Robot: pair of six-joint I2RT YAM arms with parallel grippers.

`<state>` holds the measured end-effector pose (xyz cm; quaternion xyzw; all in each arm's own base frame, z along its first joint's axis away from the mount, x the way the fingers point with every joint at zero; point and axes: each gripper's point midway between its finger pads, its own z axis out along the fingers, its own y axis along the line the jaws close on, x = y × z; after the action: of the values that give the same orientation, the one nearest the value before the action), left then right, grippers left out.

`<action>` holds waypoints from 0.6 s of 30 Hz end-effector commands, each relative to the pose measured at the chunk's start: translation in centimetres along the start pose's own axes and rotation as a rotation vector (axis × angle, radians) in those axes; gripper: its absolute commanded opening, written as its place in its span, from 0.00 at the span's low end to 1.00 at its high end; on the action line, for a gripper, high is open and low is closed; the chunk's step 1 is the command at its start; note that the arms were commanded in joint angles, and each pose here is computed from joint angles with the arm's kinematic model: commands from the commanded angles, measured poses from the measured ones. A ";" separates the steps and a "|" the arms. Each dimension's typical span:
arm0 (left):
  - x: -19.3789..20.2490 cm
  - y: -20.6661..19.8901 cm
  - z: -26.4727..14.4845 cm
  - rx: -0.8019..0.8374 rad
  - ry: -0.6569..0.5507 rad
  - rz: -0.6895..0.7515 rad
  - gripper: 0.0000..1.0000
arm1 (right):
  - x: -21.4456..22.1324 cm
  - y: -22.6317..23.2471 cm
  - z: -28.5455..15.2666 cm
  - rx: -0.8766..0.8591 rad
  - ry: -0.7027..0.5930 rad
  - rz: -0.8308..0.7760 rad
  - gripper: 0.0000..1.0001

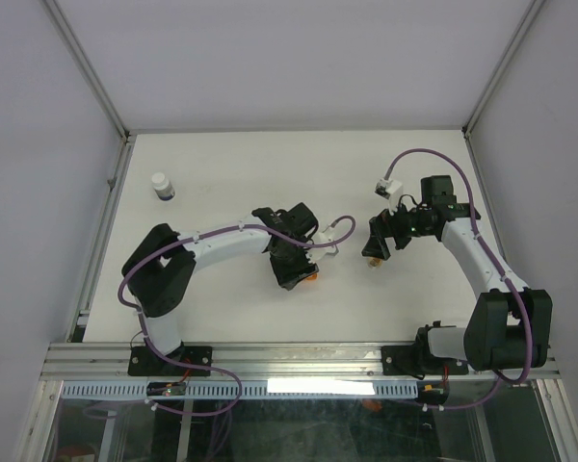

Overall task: Sort the pills into containers
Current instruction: Pour the pill into the pill container.

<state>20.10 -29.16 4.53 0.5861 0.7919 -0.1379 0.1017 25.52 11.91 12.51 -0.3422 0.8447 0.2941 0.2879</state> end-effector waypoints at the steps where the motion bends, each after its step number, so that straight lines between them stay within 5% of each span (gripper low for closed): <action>1: -1.8 0.0 -0.9 -0.007 -0.044 0.018 0.00 | -2.6 -0.1 -1.3 0.023 -0.069 -0.069 0.98; 18: -1.8 0.5 -1.1 -0.030 -0.038 0.016 0.00 | -2.6 -0.2 -1.3 0.026 -0.070 -0.066 0.98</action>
<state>20.39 -29.06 4.51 0.5835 0.7949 -0.1334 0.0993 25.58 11.91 12.59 -0.3425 0.8444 0.2937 0.2890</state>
